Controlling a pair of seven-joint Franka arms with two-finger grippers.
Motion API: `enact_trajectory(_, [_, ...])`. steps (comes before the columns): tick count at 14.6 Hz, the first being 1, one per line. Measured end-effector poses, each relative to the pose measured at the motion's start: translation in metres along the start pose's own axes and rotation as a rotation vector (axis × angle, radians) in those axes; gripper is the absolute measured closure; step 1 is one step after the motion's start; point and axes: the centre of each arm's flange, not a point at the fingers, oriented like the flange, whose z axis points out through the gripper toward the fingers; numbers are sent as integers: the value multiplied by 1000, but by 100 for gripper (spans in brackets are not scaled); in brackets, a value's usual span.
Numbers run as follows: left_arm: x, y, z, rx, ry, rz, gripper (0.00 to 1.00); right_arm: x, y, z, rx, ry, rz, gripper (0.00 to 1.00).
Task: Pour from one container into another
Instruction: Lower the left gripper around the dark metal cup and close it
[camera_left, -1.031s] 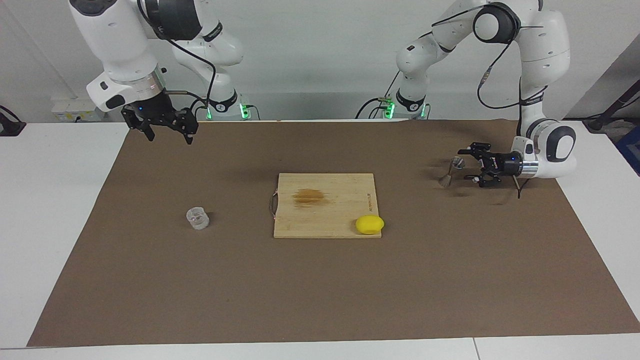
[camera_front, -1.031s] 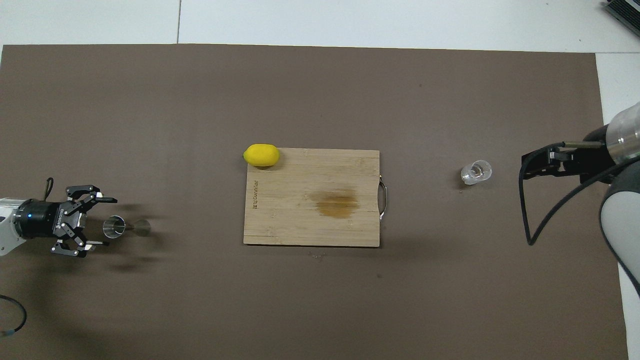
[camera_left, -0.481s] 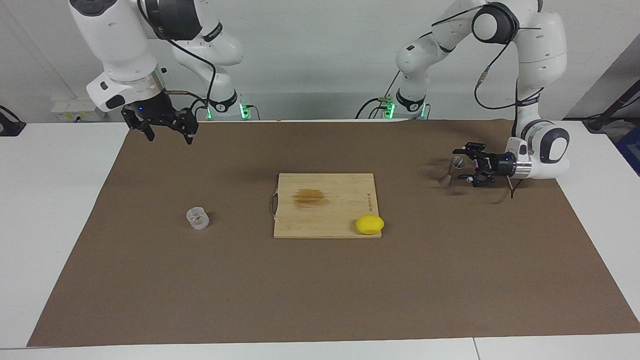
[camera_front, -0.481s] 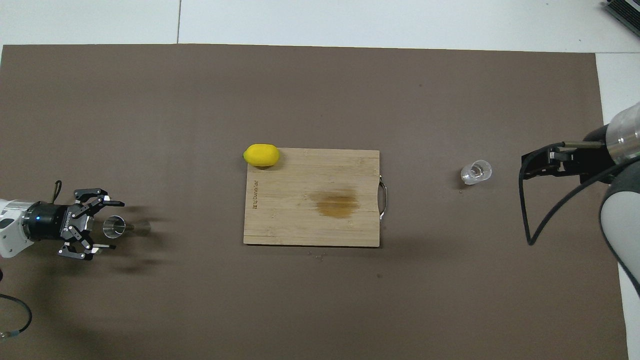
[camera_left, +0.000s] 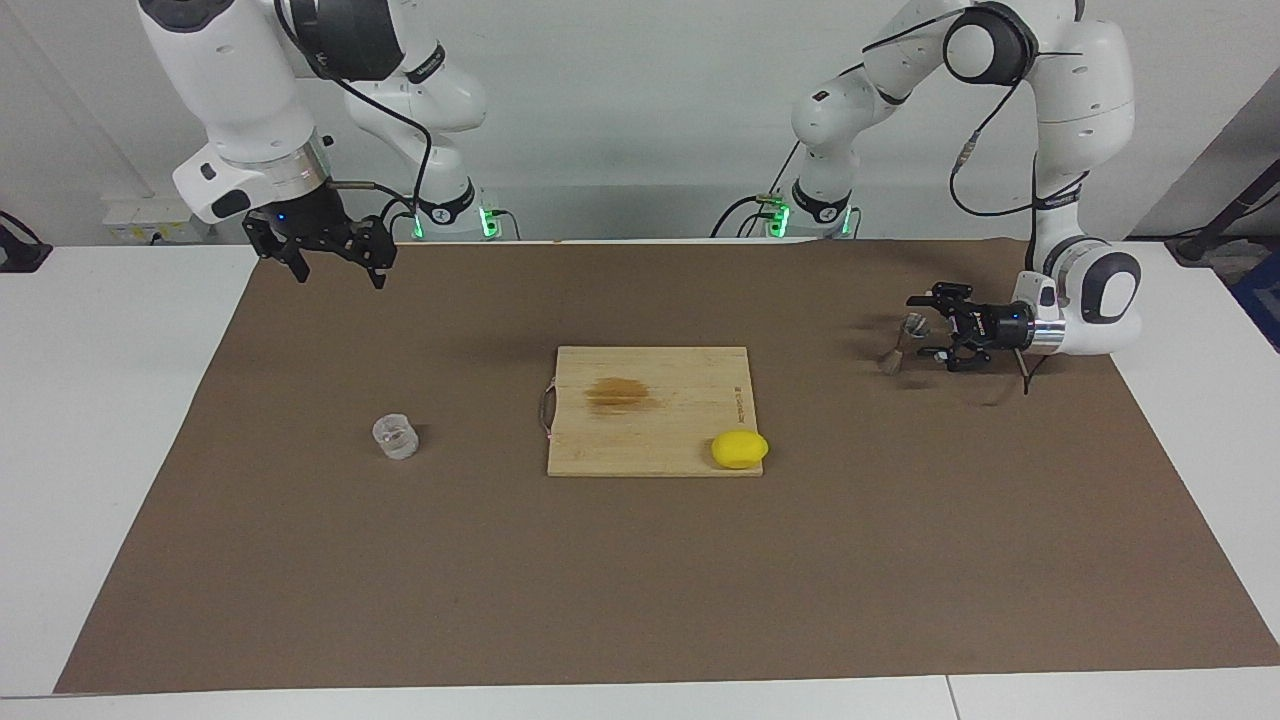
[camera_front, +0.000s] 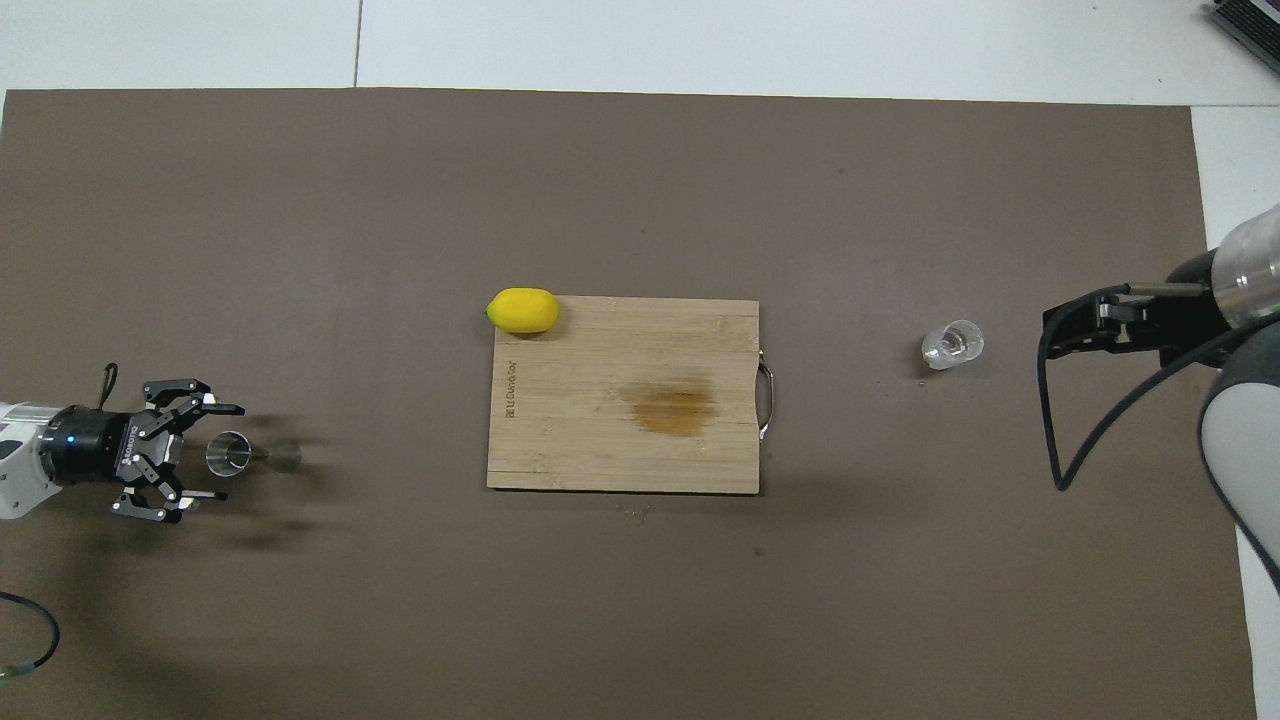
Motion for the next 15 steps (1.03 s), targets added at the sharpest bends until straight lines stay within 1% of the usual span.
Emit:
enact_trajectory(3, [0, 0, 0, 0, 0, 4, 10, 0, 0, 0, 0, 0, 0, 0])
enact_trajectory(4, [0, 0, 0, 0, 0, 5, 17, 0, 0, 0, 0, 0, 0, 0])
enact_trajectory(5, [0, 0, 0, 0, 0, 6, 17, 0, 0, 0, 0, 0, 0, 0])
enact_trajectory(7, [0, 0, 0, 0, 0, 7, 33, 0, 0, 0, 0, 1, 0, 0])
enact_trajectory(8, [0, 0, 0, 0, 0, 7, 33, 0, 0, 0, 0, 1, 0, 0])
enact_trajectory(9, [0, 0, 0, 0, 0, 7, 39, 0, 0, 0, 0, 1, 0, 0])
enact_trajectory(10, [0, 0, 0, 0, -1, 8, 49, 0, 0, 0, 0, 0, 0, 0])
enact_trajectory(15, [0, 1, 0, 0, -1, 8, 49, 0, 0, -1, 0, 1, 0, 0])
